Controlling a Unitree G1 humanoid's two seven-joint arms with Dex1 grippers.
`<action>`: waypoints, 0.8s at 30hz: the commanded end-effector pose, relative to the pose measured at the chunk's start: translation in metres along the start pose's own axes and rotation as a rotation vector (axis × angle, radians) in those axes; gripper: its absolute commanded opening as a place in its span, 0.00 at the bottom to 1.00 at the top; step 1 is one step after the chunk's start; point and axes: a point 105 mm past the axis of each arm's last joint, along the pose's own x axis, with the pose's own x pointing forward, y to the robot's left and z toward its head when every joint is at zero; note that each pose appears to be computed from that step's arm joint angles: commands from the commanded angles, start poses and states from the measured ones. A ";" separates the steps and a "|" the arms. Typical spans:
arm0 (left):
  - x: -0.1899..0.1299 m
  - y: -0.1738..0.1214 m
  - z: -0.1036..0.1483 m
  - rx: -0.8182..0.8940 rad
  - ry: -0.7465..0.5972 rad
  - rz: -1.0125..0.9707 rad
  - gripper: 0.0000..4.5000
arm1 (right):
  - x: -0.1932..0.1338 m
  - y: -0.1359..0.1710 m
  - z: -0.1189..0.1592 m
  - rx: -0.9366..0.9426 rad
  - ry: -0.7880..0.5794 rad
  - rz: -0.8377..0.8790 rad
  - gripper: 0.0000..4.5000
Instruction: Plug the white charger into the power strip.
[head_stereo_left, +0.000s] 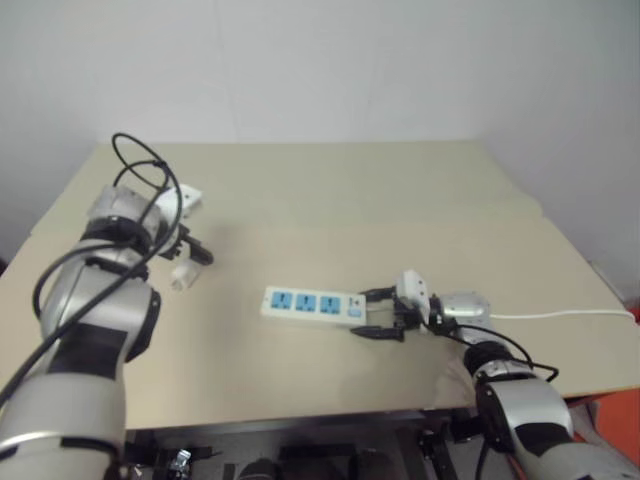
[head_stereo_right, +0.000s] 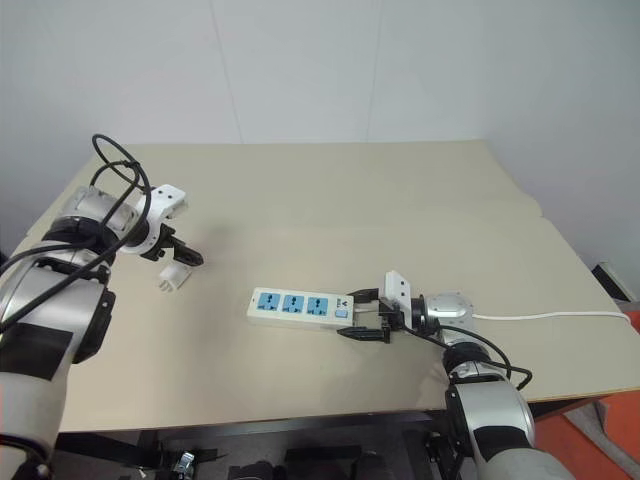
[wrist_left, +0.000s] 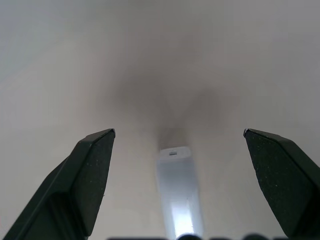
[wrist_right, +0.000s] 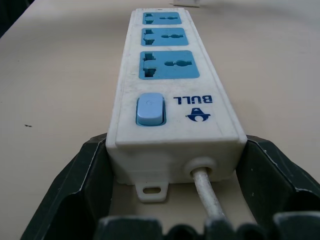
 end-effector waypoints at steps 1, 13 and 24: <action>-0.004 0.006 0.005 0.018 -0.011 0.042 1.00 | 0.000 0.001 -0.005 0.006 0.014 -0.021 0.76; 0.014 0.000 -0.024 0.000 0.088 0.023 1.00 | -0.001 0.000 -0.006 0.007 0.029 -0.027 0.76; 0.019 -0.008 -0.020 -0.013 0.080 -0.004 0.35 | 0.000 -0.002 -0.007 0.007 0.041 -0.039 0.76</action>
